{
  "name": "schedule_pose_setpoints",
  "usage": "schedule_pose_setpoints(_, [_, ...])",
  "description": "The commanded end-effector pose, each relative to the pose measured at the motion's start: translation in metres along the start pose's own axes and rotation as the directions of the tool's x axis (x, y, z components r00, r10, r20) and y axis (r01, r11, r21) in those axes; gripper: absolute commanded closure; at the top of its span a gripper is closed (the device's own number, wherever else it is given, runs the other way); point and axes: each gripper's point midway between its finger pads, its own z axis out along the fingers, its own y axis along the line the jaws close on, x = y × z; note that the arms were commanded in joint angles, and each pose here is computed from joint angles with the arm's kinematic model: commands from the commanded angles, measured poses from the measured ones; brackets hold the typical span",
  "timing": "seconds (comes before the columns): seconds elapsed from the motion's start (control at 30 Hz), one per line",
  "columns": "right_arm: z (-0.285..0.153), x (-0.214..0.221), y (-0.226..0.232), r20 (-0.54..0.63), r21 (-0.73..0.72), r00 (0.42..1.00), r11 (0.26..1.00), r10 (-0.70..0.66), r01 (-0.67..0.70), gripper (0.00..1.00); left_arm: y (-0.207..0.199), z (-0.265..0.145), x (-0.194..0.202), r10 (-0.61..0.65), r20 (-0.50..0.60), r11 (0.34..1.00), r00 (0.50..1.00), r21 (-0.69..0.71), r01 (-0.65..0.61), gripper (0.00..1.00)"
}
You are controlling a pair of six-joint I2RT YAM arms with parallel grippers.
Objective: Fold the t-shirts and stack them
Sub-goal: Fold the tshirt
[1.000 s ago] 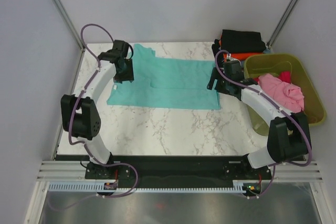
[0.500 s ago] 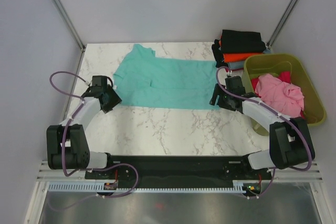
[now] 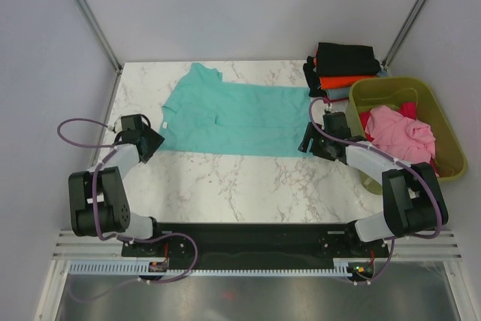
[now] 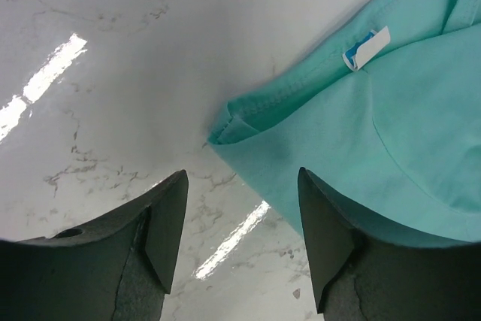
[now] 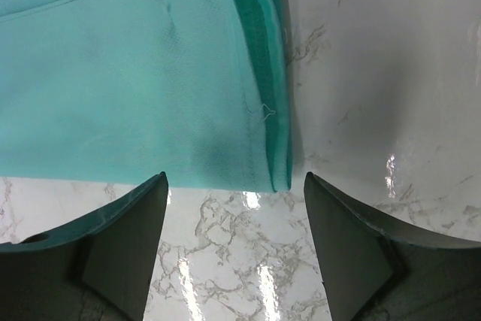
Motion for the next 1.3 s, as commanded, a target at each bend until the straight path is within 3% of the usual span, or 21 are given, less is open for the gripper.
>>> schedule_pose_setpoints(0.0, [-0.002,-0.006,0.001,0.035,-0.021,0.999,1.000,0.012,-0.011,0.19,-0.011,0.014,-0.005,-0.057,0.026,0.997,0.998,0.046,0.056,0.33])
schedule_pose_setpoints(0.33, [0.005,0.009,-0.010,0.012,-0.002,0.999,0.999,0.048,-0.048,0.23,0.000,0.025,0.022,-0.052,0.006,0.993,0.999,0.109,0.051,0.48])
schedule_pose_setpoints(0.53, [0.010,0.020,-0.013,-0.016,-0.006,0.998,0.998,0.061,-0.061,0.42,-0.002,0.024,0.021,-0.051,0.018,0.990,0.999,0.135,0.048,0.64])
schedule_pose_setpoints(0.77, [0.013,0.021,-0.021,0.014,0.022,0.998,0.998,0.060,-0.061,0.69,-0.004,0.026,0.020,-0.059,0.003,0.986,0.998,0.159,0.057,0.98])
schedule_pose_setpoints(0.8, [0.013,0.018,-0.021,0.023,0.025,0.998,0.998,0.052,-0.053,0.79,-0.004,0.026,0.020,-0.056,0.003,0.986,0.998,0.160,0.054,0.98])
schedule_pose_setpoints(0.87, [0.012,0.015,-0.021,0.031,0.027,0.998,0.998,0.052,-0.052,0.90,-0.005,0.024,0.017,-0.059,0.018,0.985,0.998,0.164,0.055,0.98])
schedule_pose_setpoints(0.97, [0.002,0.009,-0.018,0.043,0.021,0.998,0.999,0.042,-0.043,0.98,-0.006,0.010,0.009,-0.045,0.057,0.984,0.997,0.173,0.035,0.98])
schedule_pose_setpoints(1.17, [-0.029,-0.002,-0.018,0.101,0.038,0.994,0.998,0.038,-0.042,1.00,-0.003,-0.026,-0.002,-0.068,0.141,0.980,0.988,0.196,0.040,0.98])
schedule_pose_setpoints(1.27, [-0.042,-0.001,-0.015,0.099,0.023,0.994,0.999,0.037,-0.039,1.00,0.008,-0.037,0.005,-0.079,0.131,0.984,0.988,0.170,0.057,0.98])
